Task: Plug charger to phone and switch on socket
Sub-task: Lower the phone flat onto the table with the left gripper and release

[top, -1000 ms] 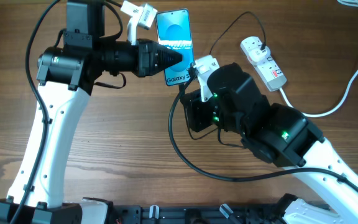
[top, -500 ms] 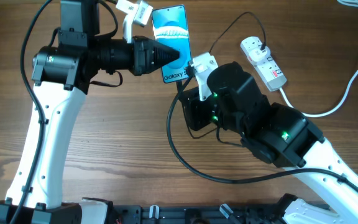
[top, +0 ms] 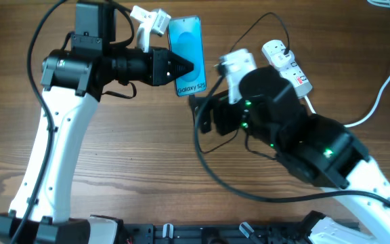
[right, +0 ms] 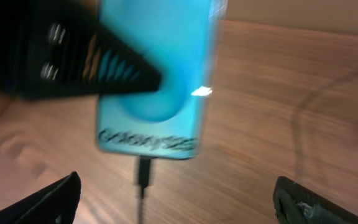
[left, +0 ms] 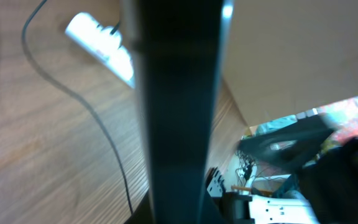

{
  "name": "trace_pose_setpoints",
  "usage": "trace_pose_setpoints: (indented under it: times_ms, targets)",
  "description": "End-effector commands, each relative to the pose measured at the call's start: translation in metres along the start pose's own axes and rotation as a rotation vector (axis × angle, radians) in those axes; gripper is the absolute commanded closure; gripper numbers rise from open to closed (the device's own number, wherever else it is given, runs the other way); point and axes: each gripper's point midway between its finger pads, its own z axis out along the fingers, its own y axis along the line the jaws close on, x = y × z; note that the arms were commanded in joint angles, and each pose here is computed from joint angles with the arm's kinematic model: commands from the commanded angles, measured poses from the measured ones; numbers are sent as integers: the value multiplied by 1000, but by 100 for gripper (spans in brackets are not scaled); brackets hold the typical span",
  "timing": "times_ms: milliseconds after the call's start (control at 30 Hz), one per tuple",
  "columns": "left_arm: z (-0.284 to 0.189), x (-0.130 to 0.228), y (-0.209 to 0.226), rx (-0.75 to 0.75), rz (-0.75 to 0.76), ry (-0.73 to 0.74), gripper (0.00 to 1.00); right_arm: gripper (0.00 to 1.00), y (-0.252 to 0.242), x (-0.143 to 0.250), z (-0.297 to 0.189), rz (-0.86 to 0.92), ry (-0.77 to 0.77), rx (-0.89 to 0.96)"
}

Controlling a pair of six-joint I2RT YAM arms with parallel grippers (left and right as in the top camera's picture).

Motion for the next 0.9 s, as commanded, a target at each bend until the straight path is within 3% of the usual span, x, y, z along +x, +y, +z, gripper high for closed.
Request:
trace_pose_setpoints:
  times_ms: [0,200,333,533,867]
  targets:
    - [28,17,42,-47,-135,115,96,0,-46,-22,-16,178,-93,154]
    - [102,62,117,-70,-352,345,96,0,-121,0,-9,349,7,360]
    - [140,86,155,-101,-394,425,96,0,-125,7,4,361,49,379]
    - [156,93,182,-135,-382,429,96,0,-121,16,18,356,106,351]
    - [173,135,218,-223,-399,486,96,0,-123,22,18,355,134,362]
